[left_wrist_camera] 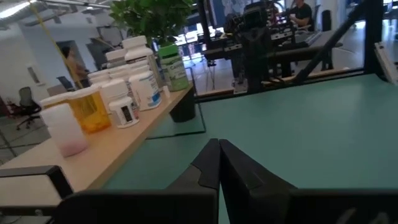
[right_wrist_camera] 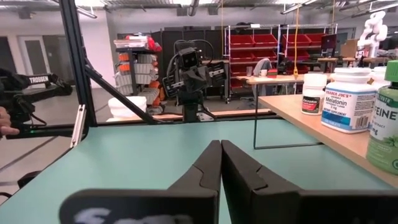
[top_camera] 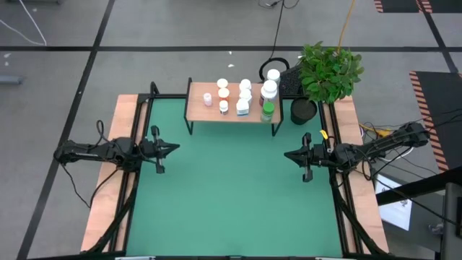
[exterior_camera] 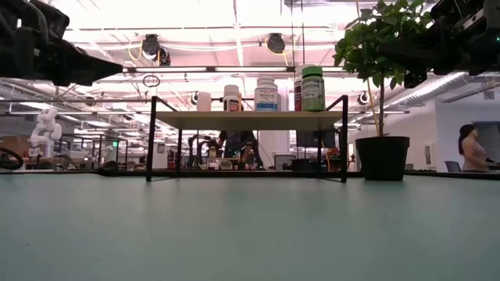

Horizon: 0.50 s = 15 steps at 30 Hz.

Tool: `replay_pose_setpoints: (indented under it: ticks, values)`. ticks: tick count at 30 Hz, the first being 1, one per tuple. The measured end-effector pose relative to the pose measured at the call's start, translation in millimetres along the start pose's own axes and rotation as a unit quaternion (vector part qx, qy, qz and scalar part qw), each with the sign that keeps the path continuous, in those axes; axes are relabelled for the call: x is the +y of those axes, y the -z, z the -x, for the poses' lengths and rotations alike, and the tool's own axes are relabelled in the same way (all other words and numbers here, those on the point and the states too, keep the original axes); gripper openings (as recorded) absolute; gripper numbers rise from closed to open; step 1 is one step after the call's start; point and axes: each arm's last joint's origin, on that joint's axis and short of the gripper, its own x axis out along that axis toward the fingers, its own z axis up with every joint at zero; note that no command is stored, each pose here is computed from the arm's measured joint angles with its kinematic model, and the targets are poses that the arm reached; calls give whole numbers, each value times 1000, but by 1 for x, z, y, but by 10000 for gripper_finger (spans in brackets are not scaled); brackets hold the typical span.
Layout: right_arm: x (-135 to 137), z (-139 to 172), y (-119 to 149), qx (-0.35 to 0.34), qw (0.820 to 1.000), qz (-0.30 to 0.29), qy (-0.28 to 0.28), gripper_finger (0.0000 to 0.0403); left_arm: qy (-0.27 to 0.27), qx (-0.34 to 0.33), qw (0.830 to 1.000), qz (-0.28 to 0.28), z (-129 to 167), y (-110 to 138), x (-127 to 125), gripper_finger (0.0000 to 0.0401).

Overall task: Pick and place medicine bottles onto shelf by color
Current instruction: Return to Home Position

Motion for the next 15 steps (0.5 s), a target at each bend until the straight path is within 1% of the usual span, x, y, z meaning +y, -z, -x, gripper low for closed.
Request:
replay_pose_setpoints:
  ticks: [2,6,11,15]
  values:
    - [0,0,0,0,1000,1,0,4,10,-2,1000,0,0,0,-1,5]
    - [0,0,0,0,1000,3,-1,4,14,-3,1000,5,0,0,-1,12]
    - [-1,0,-1,-5,1000,5,14,4,30,-19,999,12,-1,1,-3,3]
    - [-1,1,-3,-12,1000,15,14,4,37,-26,999,19,-1,2,-3,11]
